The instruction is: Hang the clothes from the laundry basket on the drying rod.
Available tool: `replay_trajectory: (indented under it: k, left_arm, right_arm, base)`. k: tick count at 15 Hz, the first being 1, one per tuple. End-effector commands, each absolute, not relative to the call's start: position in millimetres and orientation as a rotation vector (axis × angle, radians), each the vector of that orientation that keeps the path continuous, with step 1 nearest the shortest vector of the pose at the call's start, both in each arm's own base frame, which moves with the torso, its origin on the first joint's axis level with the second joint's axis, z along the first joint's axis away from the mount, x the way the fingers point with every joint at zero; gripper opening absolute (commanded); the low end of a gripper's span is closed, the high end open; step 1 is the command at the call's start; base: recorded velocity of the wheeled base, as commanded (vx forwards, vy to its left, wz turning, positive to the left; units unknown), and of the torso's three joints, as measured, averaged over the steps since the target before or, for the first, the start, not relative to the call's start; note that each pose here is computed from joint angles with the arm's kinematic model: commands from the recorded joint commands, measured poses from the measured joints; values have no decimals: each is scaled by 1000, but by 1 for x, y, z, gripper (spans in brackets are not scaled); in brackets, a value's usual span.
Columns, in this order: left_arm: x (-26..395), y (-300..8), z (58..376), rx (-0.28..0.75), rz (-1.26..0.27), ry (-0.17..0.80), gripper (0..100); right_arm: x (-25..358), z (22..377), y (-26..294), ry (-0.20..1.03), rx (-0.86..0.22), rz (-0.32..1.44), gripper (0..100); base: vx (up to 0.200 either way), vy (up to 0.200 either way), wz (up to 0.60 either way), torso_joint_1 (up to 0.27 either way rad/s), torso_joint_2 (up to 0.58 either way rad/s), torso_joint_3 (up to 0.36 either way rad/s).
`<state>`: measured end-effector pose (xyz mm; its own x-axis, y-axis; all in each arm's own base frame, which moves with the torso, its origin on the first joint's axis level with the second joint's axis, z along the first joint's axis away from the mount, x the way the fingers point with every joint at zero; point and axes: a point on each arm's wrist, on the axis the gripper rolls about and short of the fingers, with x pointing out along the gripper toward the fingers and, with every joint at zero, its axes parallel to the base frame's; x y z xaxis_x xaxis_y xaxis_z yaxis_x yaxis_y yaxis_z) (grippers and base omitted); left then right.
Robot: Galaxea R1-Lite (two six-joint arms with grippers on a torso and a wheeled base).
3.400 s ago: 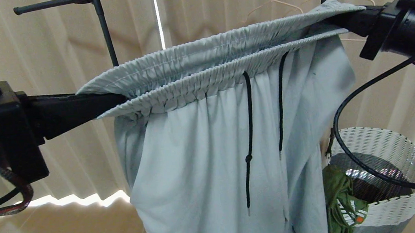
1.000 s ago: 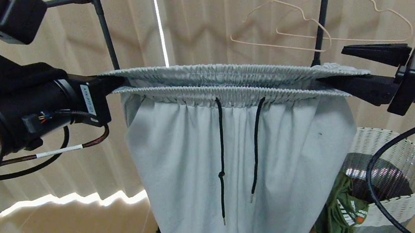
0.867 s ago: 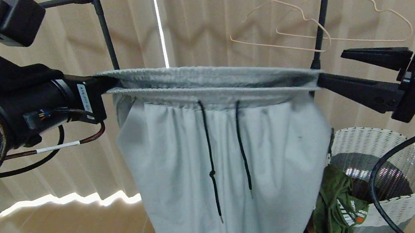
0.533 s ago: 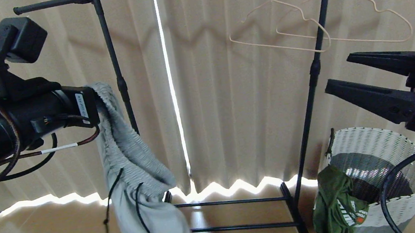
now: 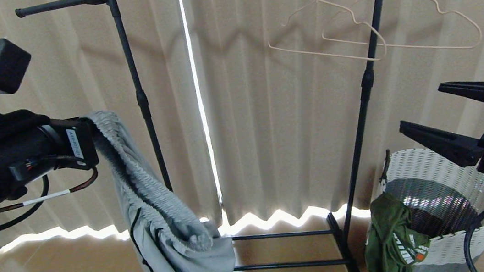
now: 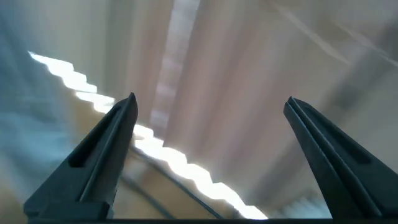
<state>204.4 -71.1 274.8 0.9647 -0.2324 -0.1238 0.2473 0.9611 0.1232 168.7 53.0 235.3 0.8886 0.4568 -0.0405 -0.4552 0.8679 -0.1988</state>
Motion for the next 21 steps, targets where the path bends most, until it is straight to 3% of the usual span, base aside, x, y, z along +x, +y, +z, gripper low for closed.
replay_trajectory:
  k: [1,8,17,21]
  left_arm:
    - [189,-63,278,133,-230,82,0]
    - [190,-64,267,104,-233,123,0]
    - [197,-76,253,122,-275,175,0]
    - [204,-90,253,106,-323,109,0]
  right_arm:
    - [170,231,43,17,-221,339,100]
    - [171,224,21,36,-297,133,100]
    - [178,214,21,41,-302,132,100]
    - [182,210,22,64,-303,136,100]
  base:
    - [0,0,0,0,0,0]
    - [0,0,0,0,0,0]
    - [0,0,0,0,0,0]
    - [0,0,0,0,0,0]
